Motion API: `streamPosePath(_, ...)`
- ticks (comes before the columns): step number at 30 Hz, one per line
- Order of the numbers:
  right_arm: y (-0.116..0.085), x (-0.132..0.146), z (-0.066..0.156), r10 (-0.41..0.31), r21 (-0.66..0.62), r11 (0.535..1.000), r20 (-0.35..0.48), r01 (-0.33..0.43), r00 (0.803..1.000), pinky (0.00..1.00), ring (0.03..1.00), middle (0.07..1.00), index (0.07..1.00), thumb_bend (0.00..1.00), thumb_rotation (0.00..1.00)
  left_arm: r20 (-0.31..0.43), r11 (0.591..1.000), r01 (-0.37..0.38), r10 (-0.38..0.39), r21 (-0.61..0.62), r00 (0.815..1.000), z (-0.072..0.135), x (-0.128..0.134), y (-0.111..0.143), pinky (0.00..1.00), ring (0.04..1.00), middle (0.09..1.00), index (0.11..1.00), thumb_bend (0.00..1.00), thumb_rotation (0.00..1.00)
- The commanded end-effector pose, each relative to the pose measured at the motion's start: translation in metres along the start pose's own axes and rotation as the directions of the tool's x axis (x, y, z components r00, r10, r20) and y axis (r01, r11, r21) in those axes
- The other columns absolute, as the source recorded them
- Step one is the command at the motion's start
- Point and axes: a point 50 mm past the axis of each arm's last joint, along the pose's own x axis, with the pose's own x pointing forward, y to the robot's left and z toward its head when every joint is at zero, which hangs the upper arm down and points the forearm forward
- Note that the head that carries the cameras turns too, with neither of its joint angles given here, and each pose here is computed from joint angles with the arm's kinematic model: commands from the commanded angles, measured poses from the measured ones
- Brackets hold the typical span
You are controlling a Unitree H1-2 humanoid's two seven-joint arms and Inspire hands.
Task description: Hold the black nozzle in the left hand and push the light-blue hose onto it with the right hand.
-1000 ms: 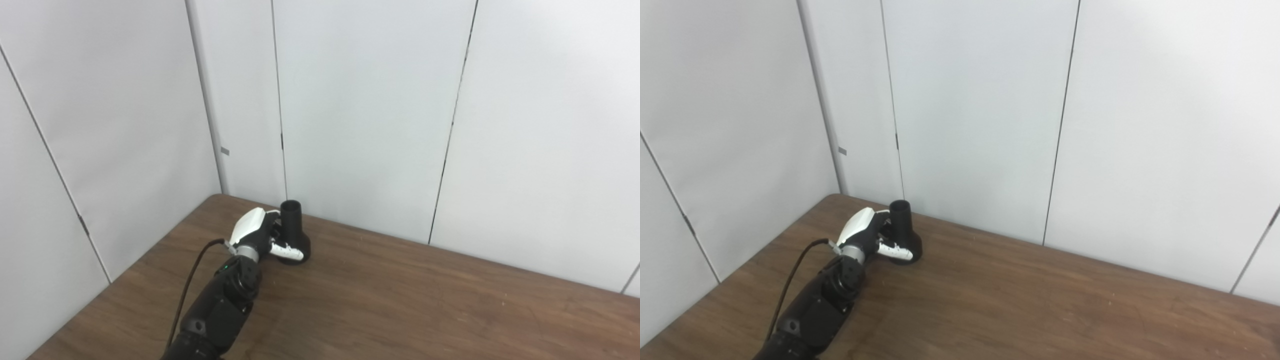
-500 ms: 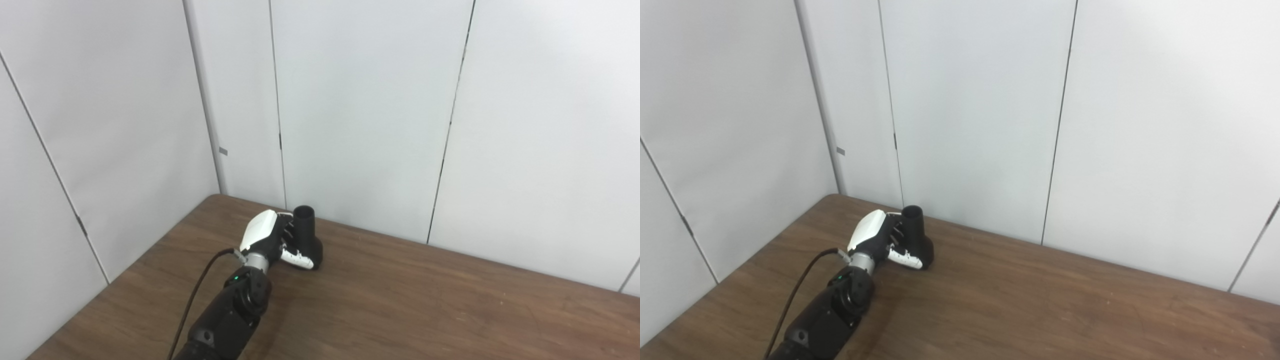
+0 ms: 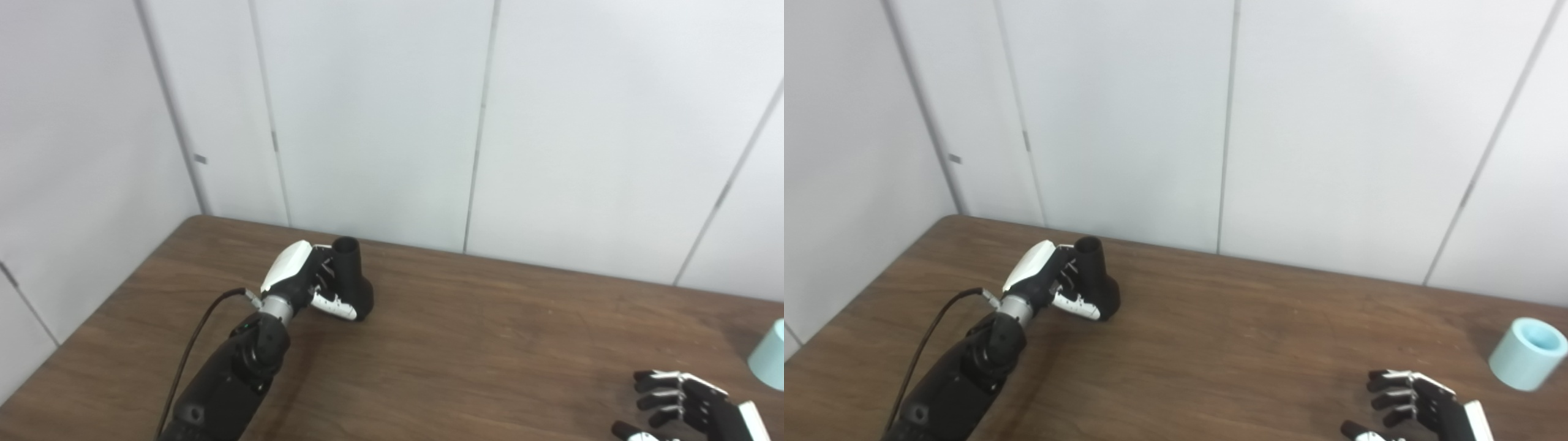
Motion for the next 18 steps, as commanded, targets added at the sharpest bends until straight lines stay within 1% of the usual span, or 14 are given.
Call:
streamPosePath(1,-0.004,0.007,0.020,-0.033,-0.011,0.999,0.071,0.034,0.997,0.41,0.529,0.657,0.497,0.51,0.13,0.065,0.998,0.059,-0.057,-0.016,0.996,0.018,-0.005,-0.005,0.39,0.437,0.427,0.502,0.52,0.00)
streamPosePath(3,-0.003,0.007,0.023,-0.035,-0.021,0.999,0.072,0.037,0.997,0.41,0.529,0.654,0.497,0.51,0.14,0.114,0.996,0.084,-0.080,-0.036,0.990,0.031,-0.009,-0.009,0.41,0.458,0.436,0.501,0.53,0.00)
streamPosePath(5,-0.002,0.008,0.025,-0.037,-0.028,0.999,0.076,0.040,0.996,0.41,0.528,0.654,0.497,0.51,0.14,0.151,0.994,0.102,-0.094,-0.047,0.984,0.041,-0.011,-0.012,0.47,0.496,0.463,0.494,0.53,0.00)
streamPosePath(8,0.000,0.010,0.029,-0.047,-0.009,0.999,0.086,0.048,0.995,0.40,0.518,0.654,0.497,0.51,0.13,0.229,0.988,0.137,-0.117,-0.075,0.967,0.064,-0.014,-0.023,0.56,0.512,0.470,0.494,0.53,0.00)
streamPosePath(10,0.003,0.011,0.032,-0.053,-0.012,0.998,0.089,0.054,0.995,0.40,0.513,0.651,0.496,0.51,0.13,0.265,0.983,0.160,-0.130,-0.092,0.955,0.074,-0.017,-0.032,0.58,0.513,0.475,0.491,0.53,0.00)
streamPosePath(14,0.007,0.011,0.040,-0.058,-0.018,0.998,0.087,0.060,0.994,0.39,0.511,0.649,0.496,0.51,0.13,0.316,0.972,0.203,-0.158,-0.118,0.936,0.087,-0.021,-0.052,0.60,0.525,0.474,0.491,0.53,0.00)
streamPosePath(18,0.009,0.013,0.043,-0.059,-0.023,0.998,0.090,0.061,0.994,0.40,0.511,0.646,0.496,0.51,0.13,0.348,0.963,0.247,-0.195,-0.109,0.917,0.098,-0.024,-0.072,0.57,0.521,0.473,0.491,0.53,0.00)
